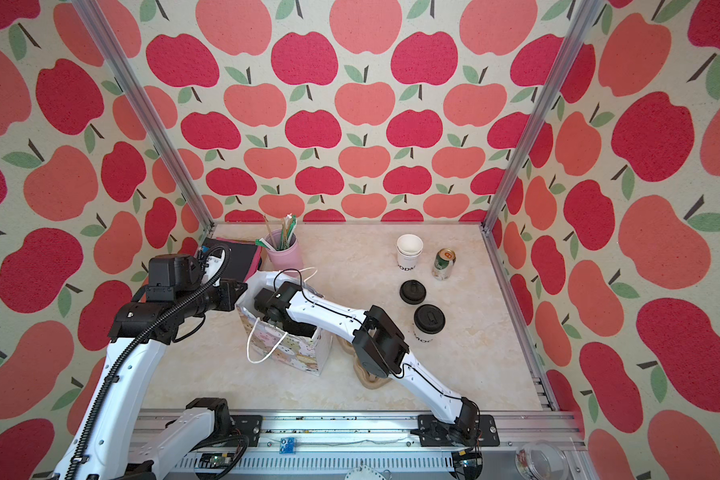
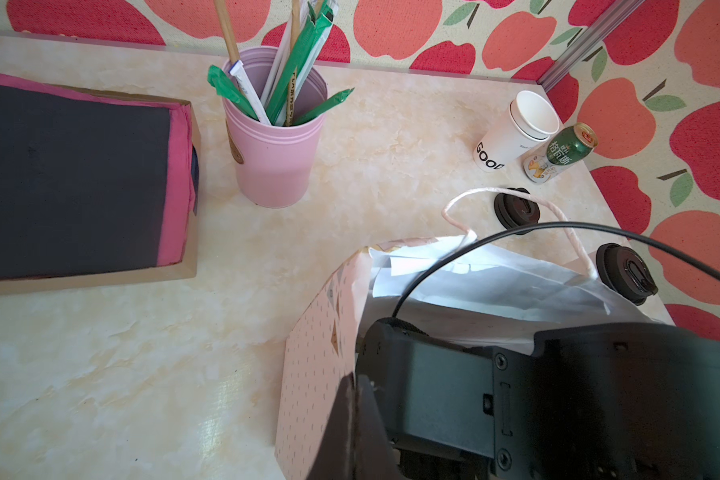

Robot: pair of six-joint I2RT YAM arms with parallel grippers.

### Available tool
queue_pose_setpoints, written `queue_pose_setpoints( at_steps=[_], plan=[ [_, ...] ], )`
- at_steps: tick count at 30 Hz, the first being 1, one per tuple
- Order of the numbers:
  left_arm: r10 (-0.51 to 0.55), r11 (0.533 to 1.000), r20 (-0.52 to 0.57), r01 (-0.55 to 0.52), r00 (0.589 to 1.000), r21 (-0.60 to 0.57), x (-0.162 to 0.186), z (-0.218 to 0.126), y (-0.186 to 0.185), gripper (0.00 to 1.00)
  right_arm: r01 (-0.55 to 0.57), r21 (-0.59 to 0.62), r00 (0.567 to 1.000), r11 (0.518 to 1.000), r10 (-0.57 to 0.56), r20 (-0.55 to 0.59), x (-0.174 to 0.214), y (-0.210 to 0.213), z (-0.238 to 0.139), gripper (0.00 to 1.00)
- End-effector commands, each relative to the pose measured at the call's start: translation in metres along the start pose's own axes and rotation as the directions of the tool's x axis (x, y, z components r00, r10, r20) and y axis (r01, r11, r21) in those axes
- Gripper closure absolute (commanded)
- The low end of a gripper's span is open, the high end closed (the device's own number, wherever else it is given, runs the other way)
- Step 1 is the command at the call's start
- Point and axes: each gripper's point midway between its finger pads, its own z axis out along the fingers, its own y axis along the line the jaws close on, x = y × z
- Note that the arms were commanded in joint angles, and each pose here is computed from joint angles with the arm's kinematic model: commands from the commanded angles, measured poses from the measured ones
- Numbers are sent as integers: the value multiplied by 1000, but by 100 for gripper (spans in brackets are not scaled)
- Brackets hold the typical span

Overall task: Pack the takeout coffee
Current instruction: 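Lower the pulp carrier into the gift bag with the right gripper and release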

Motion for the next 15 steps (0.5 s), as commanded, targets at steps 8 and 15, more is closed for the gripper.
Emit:
queue_pose_setpoints(
  at_steps=[8,15],
  plan=[
    [4,1000,30,-3,1000,-16,-2,-5,2,100,-2,-4,1000,1000,2,-2,2,2,-13,63],
    [5,1000,31,-4,1000,-17,-1,-4,2,100,-4,2,998,1000,4,60,-3,3,-39,56]
  ],
)
